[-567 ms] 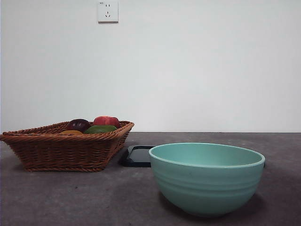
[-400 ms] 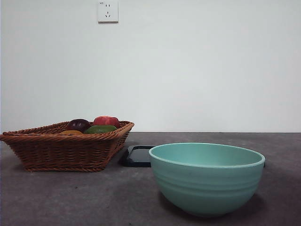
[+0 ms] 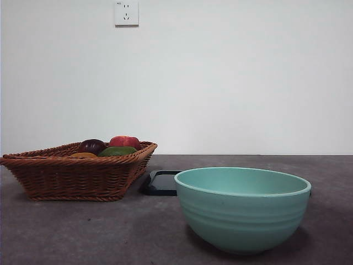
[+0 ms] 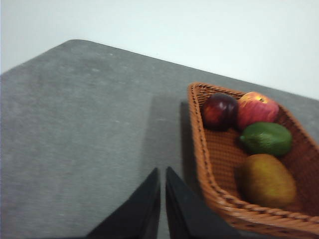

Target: Pick up the wifruite, put it on the bowl, pick up the plate, put it on desk

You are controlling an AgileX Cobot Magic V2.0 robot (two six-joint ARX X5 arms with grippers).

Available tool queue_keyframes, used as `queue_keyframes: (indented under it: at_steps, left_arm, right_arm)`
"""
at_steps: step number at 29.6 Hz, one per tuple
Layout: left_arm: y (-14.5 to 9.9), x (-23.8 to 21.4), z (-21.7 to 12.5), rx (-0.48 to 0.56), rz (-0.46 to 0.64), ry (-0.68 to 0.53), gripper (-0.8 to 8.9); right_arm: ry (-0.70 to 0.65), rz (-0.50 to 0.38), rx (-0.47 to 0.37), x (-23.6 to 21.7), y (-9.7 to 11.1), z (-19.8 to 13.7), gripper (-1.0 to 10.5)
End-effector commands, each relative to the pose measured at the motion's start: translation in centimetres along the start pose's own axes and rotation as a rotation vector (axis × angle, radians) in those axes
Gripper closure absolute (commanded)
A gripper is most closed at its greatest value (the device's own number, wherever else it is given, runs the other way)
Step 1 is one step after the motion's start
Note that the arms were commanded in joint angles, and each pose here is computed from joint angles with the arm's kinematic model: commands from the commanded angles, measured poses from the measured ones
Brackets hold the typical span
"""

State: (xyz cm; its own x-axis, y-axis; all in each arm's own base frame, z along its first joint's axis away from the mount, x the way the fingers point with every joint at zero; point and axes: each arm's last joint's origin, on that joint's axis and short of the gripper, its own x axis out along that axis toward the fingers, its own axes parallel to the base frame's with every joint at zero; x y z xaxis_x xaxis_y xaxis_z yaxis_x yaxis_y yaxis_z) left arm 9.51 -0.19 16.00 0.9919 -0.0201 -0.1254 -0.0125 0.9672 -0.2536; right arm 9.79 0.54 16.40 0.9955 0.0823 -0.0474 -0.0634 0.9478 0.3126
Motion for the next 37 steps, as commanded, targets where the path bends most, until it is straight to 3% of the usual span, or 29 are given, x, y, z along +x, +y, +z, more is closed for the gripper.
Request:
queue_keyframes:
  at_steps: [1,12,16,21,28,37]
  left_arm:
    - [-0.4,-0.3,1.1,-0.061,-0.036,-0.029,7.96]
    - [-1.9,-1.2,5.6,-0.071,-0.077,-0.017,7.96]
    - [-2.9,-1.5,8.3,-0.068,-0.142,-0.014,7.96]
    - [-4.2,-1.5,11.8,-0.065,-0.217,0.035,7.96]
    - [-5.7,-0.5,15.1,-0.078,-0.365,0.197,7.96]
    - [-7.2,0.2,17.4,-0.089,-0.499,0.326,7.96]
  right_arm:
    - [-0.003,0.028,0.093,0.0,0.4,0.9,9.4]
    - [0.102,0.104,0.13,0.5,2.8,5.9,9.4]
    - [0.16,0.131,0.127,1.0,4.2,8.6,9.4]
    - [0.272,0.226,0.122,1.9,6.2,11.5,9.4]
    - [0.502,0.406,0.073,2.9,8.6,13.9,9.4]
    - [0.592,0.531,-0.039,2.6,9.9,16.0,9.4]
